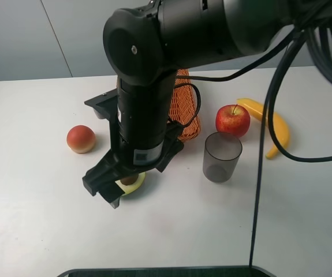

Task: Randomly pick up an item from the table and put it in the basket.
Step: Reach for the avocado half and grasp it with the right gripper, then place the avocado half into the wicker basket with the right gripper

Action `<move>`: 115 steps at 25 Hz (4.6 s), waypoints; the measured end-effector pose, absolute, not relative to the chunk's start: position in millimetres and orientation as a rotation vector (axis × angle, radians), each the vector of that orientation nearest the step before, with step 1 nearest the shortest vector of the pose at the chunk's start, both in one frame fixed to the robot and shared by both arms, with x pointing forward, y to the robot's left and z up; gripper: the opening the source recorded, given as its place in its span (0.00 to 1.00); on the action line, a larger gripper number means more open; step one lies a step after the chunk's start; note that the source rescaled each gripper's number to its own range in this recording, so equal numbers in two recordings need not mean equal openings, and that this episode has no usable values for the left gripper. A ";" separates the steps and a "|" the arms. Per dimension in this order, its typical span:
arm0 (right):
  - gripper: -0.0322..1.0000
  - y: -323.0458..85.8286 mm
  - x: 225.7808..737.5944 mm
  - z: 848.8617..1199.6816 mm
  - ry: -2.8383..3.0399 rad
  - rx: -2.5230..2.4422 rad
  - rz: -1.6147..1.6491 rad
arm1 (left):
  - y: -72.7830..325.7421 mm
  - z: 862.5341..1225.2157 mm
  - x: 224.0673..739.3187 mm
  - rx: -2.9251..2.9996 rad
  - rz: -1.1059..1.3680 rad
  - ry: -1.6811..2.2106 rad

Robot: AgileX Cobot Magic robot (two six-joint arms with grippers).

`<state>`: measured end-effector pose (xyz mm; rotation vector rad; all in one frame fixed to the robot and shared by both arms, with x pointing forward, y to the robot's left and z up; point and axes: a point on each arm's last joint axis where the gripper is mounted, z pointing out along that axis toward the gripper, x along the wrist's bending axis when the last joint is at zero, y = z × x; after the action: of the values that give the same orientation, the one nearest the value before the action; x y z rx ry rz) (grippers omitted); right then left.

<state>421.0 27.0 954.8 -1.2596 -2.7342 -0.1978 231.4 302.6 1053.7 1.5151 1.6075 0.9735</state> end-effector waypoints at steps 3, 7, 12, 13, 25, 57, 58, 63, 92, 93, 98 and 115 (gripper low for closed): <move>1.00 33.1 426.1 947.3 -2.634 -1.460 -0.252 | 302.6 1053.7 231.4 1.515 0.974 1.608; 1.00 36.0 434.0 938.9 -2.474 -1.781 -0.293 | 302.6 1053.7 231.4 1.515 0.974 1.608; 1.00 36.1 442.8 928.3 -2.285 -2.101 -0.315 | 302.6 1053.7 231.4 1.515 0.974 1.608; 1.00 36.0 444.2 925.5 -2.263 -2.143 -0.311 | 302.6 1053.7 231.4 1.515 0.974 1.608; 1.00 60.2 445.8 898.3 -2.132 -2.397 -0.362 | 302.6 1053.7 231.4 1.515 0.974 1.608; 0.05 65.2 449.1 857.7 -2.071 -2.487 -0.357 | 302.6 1053.7 231.4 1.515 0.974 1.608; 0.05 65.1 448.8 857.6 -2.066 -2.489 -0.351 | 302.6 1053.7 231.4 1.515 0.974 1.608; 0.05 65.5 448.4 858.1 -2.067 -2.485 -0.342 | 302.6 1053.7 231.4 1.515 0.974 1.608; 0.05 37.1 464.7 970.9 -2.549 -1.944 -0.505 | 302.6 1053.7 231.4 1.515 0.974 1.608; 0.05 32.8 471.1 972.1 -2.566 -1.949 -0.512 | 302.6 1053.7 231.4 1.515 0.974 1.608; 0.05 15.0 502.0 974.9 -2.638 -1.976 -0.595 | 302.6 1053.7 231.4 1.512 0.971 1.610; 0.05 -3.4 571.2 934.3 -2.979 -1.791 -0.855 | 302.6 1053.7 231.4 1.512 0.971 1.610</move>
<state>571.2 -3.4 934.3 -1.7912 -2.9795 -0.8546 231.4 302.6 1053.7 1.5116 1.6098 0.9714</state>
